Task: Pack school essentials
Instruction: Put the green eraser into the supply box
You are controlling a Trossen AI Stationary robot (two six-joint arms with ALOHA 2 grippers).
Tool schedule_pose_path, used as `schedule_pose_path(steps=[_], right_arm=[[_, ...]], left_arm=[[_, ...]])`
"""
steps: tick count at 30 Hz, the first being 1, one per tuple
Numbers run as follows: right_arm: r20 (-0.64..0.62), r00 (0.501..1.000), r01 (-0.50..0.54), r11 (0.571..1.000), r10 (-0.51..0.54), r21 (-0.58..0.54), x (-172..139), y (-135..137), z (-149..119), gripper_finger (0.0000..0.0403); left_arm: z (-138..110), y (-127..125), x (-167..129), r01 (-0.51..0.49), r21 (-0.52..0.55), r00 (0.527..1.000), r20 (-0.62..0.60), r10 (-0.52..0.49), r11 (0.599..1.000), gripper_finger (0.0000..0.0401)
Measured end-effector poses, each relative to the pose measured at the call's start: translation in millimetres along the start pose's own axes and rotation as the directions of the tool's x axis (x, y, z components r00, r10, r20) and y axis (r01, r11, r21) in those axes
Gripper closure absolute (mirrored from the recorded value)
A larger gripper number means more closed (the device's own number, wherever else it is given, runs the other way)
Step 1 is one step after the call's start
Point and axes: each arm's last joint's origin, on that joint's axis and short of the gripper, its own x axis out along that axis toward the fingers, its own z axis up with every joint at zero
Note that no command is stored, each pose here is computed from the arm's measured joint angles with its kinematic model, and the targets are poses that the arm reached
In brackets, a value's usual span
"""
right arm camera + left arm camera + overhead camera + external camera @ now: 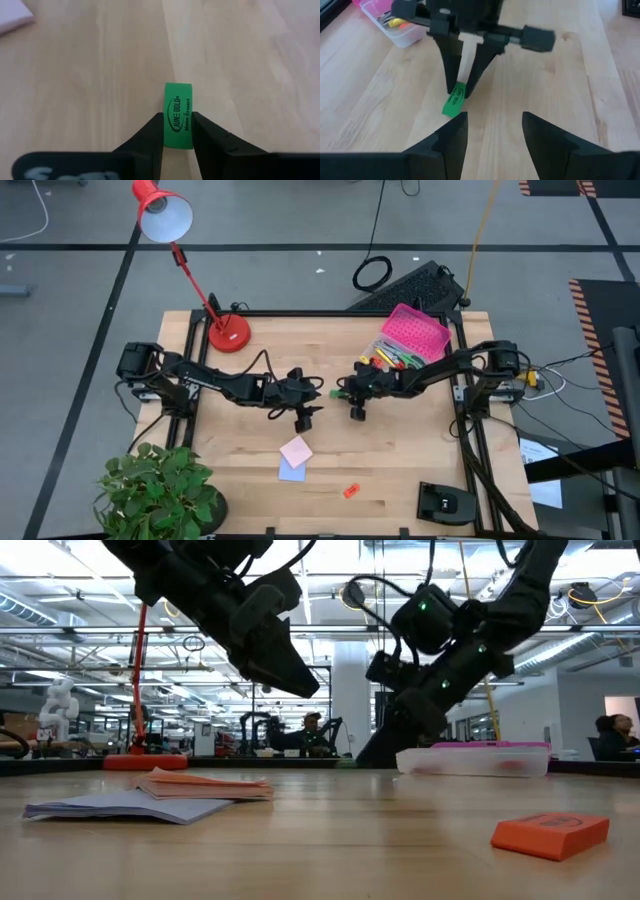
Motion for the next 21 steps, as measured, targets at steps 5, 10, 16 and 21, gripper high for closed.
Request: schedule_pose_path(steps=[5,10,16,21], right_arm=[[0.003,1.000,-0.001,1.000,0.001,-0.023,-14.9,-0.3,8.5,0.0320],[0.004,1.000,0.010,0.999,-0.010,-0.042,-36.1,-4.8,17.8,0.0320],[0.004,0.997,0.076,0.996,-0.076,-0.051,-60.7,-18.5,25.0,0.0320],[-0.012,0.986,0.167,0.984,-0.168,-0.061,-80.9,-33.7,27.3,0.0320]], left_arm=[[0.8,0.1,0.0,0.000,-0.001,1.000,0.008,0.000,1.000,0.0210],[1.8,0.0,0.0,0.002,-0.003,1.000,0.018,-0.002,1.000,0.0210],[1.9,0.0,0.0,0.002,-0.007,1.000,0.019,-0.002,1.000,0.0210],[1.8,-0.6,-0.1,0.004,-0.009,1.000,0.019,-0.003,1.000,0.0210]])
